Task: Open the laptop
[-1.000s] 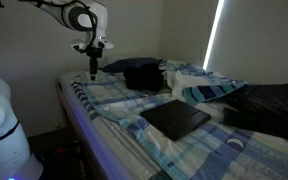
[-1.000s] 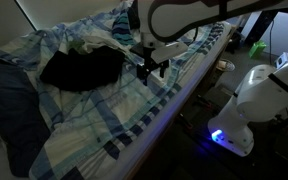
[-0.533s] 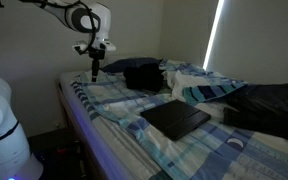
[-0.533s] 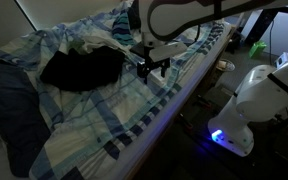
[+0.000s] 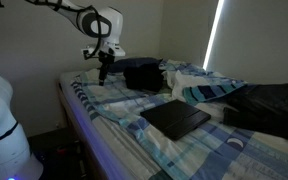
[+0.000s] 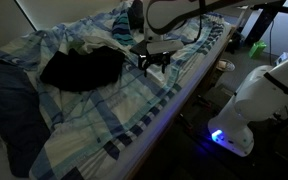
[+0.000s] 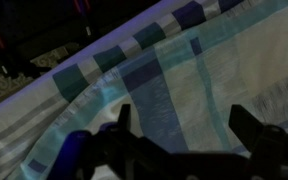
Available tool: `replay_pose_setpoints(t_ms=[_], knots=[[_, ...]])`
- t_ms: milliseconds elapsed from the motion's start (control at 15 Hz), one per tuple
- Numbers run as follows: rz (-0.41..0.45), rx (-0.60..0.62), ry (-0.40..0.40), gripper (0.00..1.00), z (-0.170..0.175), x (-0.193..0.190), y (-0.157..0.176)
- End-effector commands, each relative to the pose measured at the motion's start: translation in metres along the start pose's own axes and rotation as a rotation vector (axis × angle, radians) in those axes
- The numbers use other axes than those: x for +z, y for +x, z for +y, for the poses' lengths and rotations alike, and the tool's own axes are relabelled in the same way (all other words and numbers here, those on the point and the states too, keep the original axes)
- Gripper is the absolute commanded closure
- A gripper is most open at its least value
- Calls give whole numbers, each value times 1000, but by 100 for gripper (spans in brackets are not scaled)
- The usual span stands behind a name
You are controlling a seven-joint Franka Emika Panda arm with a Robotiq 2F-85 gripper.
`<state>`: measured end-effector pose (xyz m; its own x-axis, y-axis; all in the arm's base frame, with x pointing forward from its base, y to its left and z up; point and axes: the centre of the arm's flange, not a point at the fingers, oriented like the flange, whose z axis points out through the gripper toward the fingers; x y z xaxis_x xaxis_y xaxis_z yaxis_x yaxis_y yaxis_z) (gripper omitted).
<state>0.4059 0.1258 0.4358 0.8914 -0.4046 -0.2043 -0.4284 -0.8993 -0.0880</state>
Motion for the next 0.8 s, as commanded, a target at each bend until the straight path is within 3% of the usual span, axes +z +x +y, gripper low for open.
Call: replay_pose_setpoints(t_ms=[0,733], knots=[[4,11,36,0,0,-10,34],[2,-2,95,0,18,-38,131]])
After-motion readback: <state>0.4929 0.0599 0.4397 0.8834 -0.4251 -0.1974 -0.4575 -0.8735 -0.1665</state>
